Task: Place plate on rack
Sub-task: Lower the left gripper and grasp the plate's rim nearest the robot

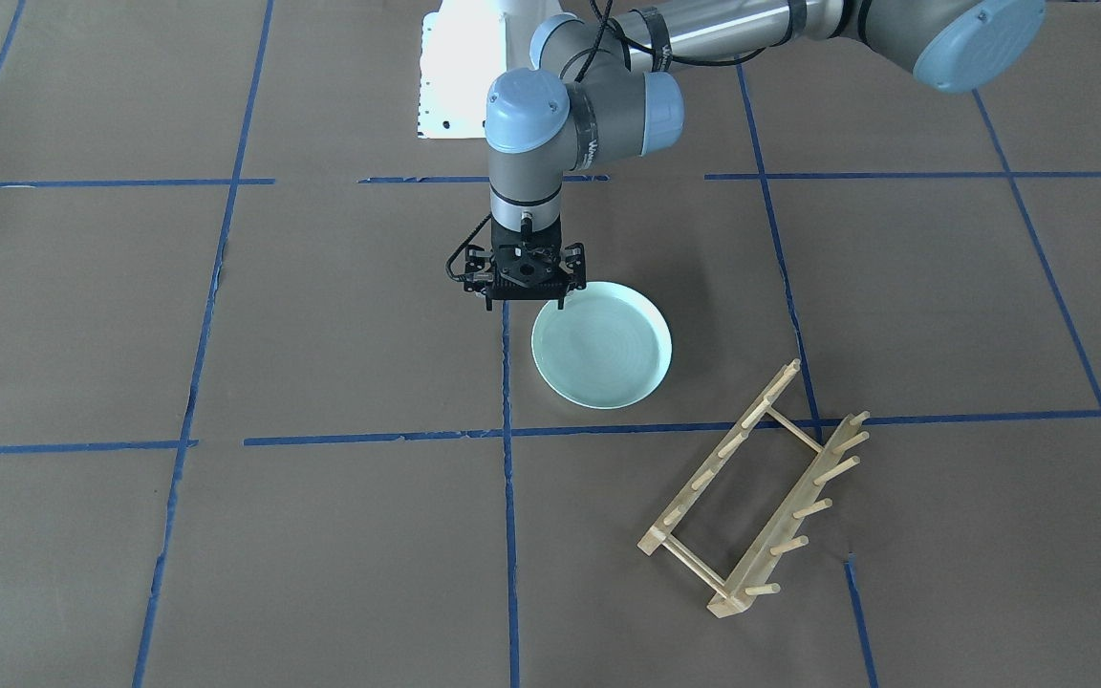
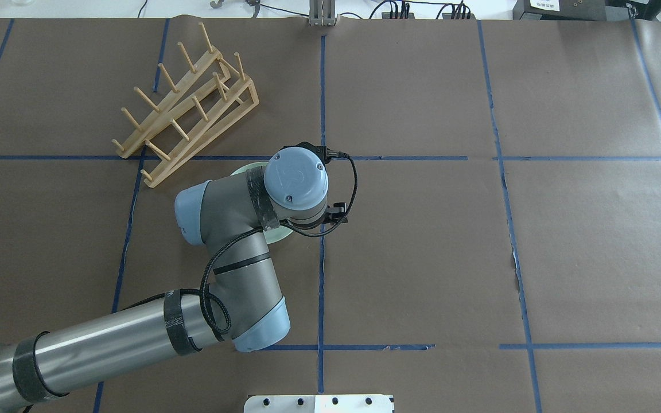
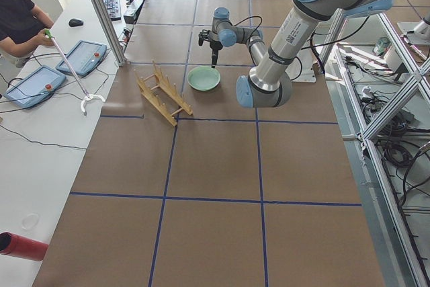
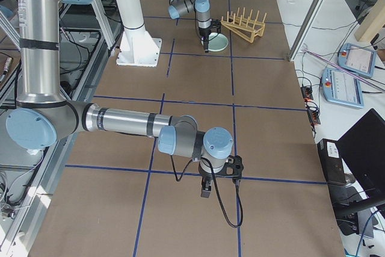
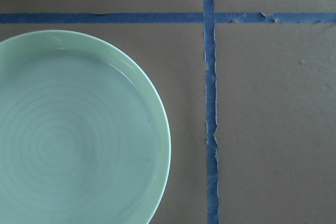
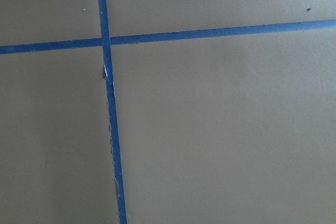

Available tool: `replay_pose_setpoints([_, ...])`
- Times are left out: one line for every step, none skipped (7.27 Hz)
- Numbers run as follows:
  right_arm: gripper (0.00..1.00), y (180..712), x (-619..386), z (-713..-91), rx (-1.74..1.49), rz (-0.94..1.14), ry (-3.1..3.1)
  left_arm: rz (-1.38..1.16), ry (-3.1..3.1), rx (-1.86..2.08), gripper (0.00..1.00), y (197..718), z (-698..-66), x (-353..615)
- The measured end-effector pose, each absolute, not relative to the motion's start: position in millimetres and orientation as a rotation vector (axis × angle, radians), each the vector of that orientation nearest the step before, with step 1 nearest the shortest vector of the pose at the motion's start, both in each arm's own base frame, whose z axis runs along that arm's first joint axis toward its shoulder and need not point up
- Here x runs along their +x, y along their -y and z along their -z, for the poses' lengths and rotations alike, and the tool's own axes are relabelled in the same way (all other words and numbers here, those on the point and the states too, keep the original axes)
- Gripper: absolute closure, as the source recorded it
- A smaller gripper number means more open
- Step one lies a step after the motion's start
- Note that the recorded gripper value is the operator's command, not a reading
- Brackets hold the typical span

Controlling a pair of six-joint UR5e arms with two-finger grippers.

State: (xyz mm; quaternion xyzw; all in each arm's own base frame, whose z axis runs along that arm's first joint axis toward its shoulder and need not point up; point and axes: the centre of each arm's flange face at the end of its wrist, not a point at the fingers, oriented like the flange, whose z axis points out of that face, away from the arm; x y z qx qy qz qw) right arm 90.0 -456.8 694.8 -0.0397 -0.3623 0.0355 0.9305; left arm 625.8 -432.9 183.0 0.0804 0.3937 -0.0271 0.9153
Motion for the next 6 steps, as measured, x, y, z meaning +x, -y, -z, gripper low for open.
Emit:
replay_pose_setpoints([0.00,456.9,90.0,-694.7,-0.081,-0.073,0.742,0.050,-0.808,0.177,0.00,439.1,-184.1,622.7])
replay_pose_setpoints([0.00,456.9,90.0,-694.6,-0.081,-0.073,0.742,0.046,-0.806,0.190,0.02,447.8,-186.5,618.9])
replay_pose_setpoints([0.00,456.9,90.0,-694.6,-0.081,-0.073,0.742,0.046,-0.804,0.197,0.07,454.9,-192.0,619.4])
replay_pose_setpoints([0.00,456.9,90.0,-694.6,-0.081,-0.073,0.742,0.047,-0.805,0.201,0.10,460.1,-198.7,622.3])
replay_pose_setpoints([0.00,456.9,90.0,-694.6,-0.081,-0.073,0.742,0.048,-0.806,0.203,0.14,463.2,-203.8,625.2])
replay_pose_setpoints([0.00,456.9,90.1,-694.6,-0.081,-0.073,0.742,0.048,-0.806,0.203,0.22,464.2,-206.3,626.7])
